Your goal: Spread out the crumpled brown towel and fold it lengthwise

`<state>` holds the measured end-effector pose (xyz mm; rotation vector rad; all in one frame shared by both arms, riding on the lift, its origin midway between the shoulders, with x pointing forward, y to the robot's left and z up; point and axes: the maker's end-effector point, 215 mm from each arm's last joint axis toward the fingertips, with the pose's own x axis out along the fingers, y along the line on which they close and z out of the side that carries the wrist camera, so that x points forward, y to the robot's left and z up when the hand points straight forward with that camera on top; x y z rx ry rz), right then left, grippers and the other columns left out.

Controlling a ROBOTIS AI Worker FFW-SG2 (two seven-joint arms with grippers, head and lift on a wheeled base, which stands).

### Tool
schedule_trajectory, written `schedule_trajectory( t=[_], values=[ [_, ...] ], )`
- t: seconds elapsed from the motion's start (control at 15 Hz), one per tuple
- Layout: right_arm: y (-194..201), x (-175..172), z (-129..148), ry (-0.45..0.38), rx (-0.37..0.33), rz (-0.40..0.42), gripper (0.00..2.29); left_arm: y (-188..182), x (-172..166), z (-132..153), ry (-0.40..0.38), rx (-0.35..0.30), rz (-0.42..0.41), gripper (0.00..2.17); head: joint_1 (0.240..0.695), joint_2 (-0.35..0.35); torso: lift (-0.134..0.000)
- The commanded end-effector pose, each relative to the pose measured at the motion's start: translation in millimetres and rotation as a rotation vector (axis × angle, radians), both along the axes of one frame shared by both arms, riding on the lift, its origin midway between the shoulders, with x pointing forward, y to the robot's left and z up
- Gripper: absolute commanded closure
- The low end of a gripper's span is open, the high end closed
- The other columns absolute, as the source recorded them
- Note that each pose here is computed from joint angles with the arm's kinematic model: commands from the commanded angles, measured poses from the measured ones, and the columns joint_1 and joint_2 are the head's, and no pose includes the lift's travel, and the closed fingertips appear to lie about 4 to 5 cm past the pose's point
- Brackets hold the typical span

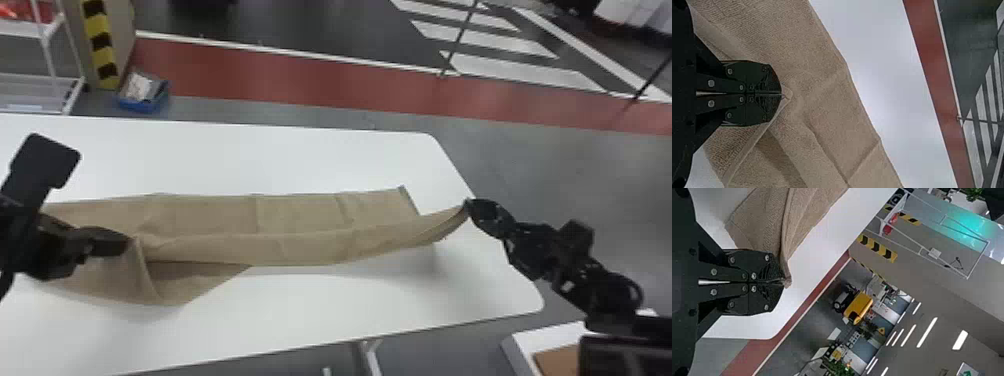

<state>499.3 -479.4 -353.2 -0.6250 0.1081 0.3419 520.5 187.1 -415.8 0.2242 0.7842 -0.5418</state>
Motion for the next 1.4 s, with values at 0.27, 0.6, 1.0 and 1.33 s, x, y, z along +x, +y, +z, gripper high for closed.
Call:
schedule_trajectory(
  t=[0.27,0.6,1.0,1.33],
  values=[
    [-14,-1,10,-0.018,0.003,-0.023,1.16,39,16,60,-0.057,-0.162,0.097,1.44,0.695,-0.299,-0.12],
    [-35,-6,48,-0.064,0.039,-0.075,1.16,73,18,102,-0.105,-0.28,0.17,1.44,0.695,-0.274,-0.12],
    [-5,69,64,-0.019,0.031,-0.045,1.16,107,64,109,-0.184,-0.308,0.271,1.44,0.678,-0.227,-0.12],
    [6,153,104,-0.036,0.079,-0.068,1.16,121,137,150,-0.324,-0.327,0.306,1.44,0.603,-0.159,-0.12]
  ],
)
